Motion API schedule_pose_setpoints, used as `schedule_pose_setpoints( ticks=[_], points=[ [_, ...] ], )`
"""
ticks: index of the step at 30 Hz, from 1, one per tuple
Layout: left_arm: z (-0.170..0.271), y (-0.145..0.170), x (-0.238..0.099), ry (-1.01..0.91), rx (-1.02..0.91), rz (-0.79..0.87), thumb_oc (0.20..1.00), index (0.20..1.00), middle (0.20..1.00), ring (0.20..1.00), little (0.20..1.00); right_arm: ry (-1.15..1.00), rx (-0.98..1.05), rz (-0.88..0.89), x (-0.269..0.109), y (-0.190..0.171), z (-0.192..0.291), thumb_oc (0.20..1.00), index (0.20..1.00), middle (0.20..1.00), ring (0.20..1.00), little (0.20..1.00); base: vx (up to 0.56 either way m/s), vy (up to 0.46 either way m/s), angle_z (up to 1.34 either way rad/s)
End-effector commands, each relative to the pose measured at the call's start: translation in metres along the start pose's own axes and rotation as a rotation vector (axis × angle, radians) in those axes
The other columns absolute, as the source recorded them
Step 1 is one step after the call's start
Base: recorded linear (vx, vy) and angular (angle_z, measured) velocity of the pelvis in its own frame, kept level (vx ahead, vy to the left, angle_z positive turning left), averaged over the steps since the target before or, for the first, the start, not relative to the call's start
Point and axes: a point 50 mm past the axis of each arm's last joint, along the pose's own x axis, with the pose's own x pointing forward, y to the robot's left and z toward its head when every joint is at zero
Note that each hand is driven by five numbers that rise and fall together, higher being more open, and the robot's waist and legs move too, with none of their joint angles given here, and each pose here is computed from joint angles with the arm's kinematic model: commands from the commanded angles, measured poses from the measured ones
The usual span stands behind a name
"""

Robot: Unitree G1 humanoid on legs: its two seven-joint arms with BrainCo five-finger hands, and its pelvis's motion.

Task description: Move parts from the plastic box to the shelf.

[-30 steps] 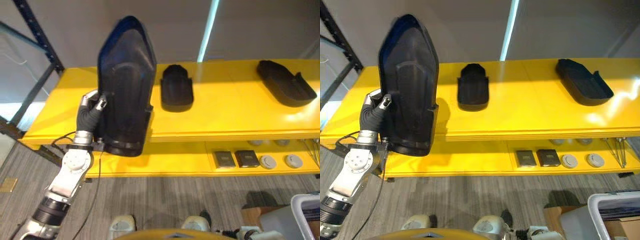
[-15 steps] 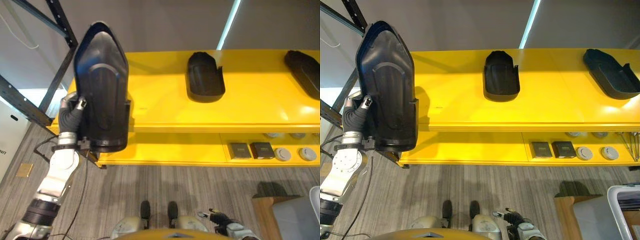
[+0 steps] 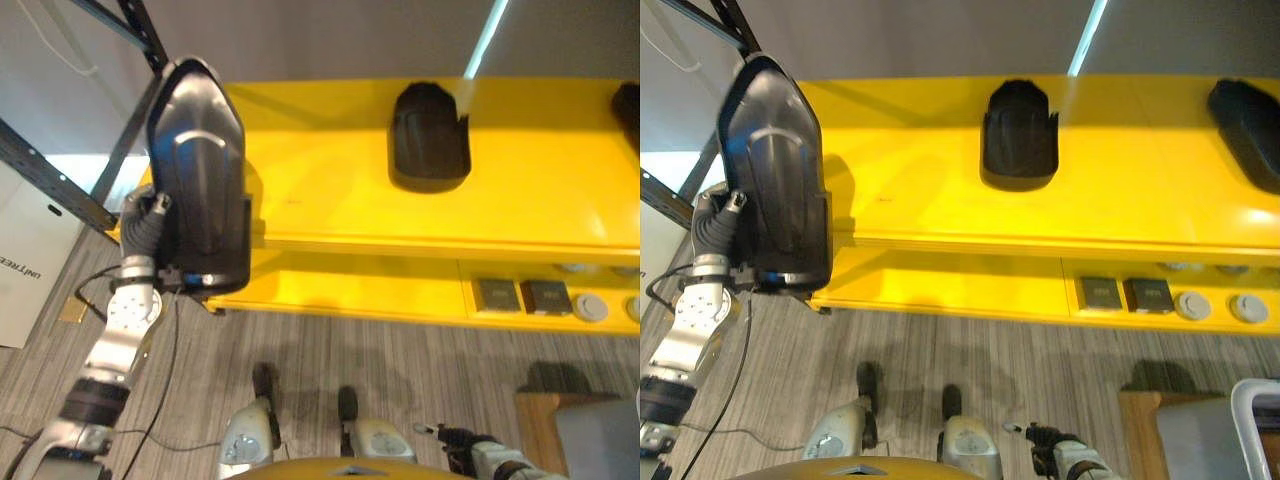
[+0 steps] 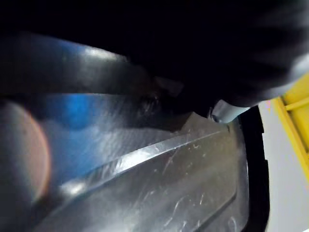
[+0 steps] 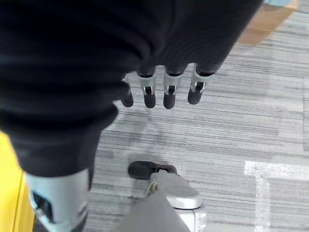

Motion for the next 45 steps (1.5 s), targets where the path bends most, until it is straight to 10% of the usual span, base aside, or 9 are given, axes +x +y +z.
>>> schedule_pose_setpoints(
  ticks=[1, 20, 40, 41, 42, 45],
  points=[
    [0.049, 0.015, 0.037, -0.218, -0.112, 0.096, 0.200, 0.200, 0.200, 0.200, 0.200, 0.030, 0.029, 0.035, 0.001, 0.007, -0.001, 1.000, 1.000, 1.000, 1.000, 1.000, -0.10, 0.084, -0.55],
    [0.069, 0.024, 0.127, 0.009, -0.033, 0.163, 0.200, 0.200, 0.200, 0.200, 0.200, 0.046, -0.073, 0.018, 0.003, 0.013, 0.038, 1.000, 1.000, 1.000, 1.000, 1.000, -0.04, 0.022, -0.07],
    [0.046, 0.010, 0.139, 0.340, 0.145, 0.040, 0.200, 0.200, 0.200, 0.200, 0.200, 0.041, -0.088, 0.039, 0.002, 0.009, 0.042, 1.000, 1.000, 1.000, 1.000, 1.000, 0.01, 0.000, -0.03],
    [0.042, 0.009, 0.137, 0.360, 0.147, 0.045, 0.492, 0.492, 0.492, 0.492, 0.492, 0.042, -0.090, 0.039, 0.002, 0.008, 0.042, 1.000, 1.000, 1.000, 1.000, 1.000, 0.02, 0.006, -0.05],
    [0.032, 0.009, 0.133, 0.402, 0.146, 0.053, 1.000, 1.000, 1.000, 1.000, 1.000, 0.036, -0.087, 0.032, 0.002, 0.009, 0.042, 1.000, 1.000, 1.000, 1.000, 1.000, 0.00, 0.000, 0.00],
    [0.013, 0.005, 0.125, 0.508, 0.174, 0.069, 1.000, 1.000, 1.000, 1.000, 1.000, 0.016, -0.065, 0.015, 0.001, 0.007, 0.047, 1.000, 1.000, 1.000, 1.000, 1.000, 0.00, 0.000, 0.00]
  ],
)
